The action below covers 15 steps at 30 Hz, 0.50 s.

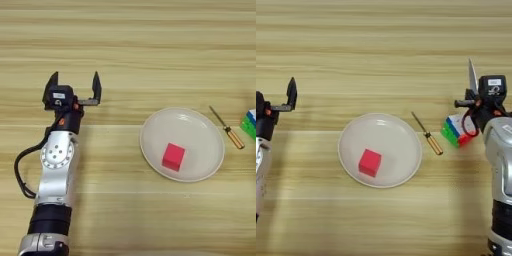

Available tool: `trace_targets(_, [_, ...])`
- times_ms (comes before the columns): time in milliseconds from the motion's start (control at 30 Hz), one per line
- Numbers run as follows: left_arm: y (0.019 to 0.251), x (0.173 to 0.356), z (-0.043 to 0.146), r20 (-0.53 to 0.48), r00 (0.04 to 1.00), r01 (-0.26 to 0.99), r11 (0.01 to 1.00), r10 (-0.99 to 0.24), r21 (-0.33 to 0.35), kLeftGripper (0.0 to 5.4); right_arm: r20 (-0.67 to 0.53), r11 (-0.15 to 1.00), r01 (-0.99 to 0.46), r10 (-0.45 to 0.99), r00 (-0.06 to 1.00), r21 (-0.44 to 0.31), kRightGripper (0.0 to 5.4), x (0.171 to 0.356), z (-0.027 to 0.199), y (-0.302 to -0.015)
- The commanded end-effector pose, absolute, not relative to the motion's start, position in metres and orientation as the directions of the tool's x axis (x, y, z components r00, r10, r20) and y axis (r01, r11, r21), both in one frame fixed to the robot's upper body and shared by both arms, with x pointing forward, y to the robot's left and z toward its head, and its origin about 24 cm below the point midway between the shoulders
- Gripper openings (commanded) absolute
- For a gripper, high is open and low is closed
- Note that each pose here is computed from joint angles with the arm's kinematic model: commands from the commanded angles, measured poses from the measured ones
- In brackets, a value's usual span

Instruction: Move the objects on the table

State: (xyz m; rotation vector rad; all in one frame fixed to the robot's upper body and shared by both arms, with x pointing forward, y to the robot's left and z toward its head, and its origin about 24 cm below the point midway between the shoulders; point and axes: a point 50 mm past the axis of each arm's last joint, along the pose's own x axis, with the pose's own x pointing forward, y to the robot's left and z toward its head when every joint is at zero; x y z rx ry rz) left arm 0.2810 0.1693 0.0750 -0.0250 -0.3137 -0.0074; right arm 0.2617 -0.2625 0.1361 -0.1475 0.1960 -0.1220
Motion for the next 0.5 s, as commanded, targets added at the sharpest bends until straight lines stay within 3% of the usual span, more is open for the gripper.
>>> trace_targets(33, [0.171,0.282,0.075,0.312,0.950,0.010,1.000,-0.003,-0.021,5.40,-0.196,0.972,0.134,-0.172,0.965,-0.192,0.68,0.256,0.138,-0.277])
trace_targets(333, [0.172,0.282,0.076,0.314,0.950,0.012,1.000,-0.005,-0.018,5.40,-0.249,0.966,0.152,-0.203,0.947,-0.209,0.68,0.244,0.125,-0.290])
trace_targets(500, [0.172,0.283,0.077,0.314,0.949,0.014,1.000,-0.008,-0.015,5.40,-0.230,0.976,0.098,-0.142,0.963,-0.193,0.68,0.243,0.126,-0.274])
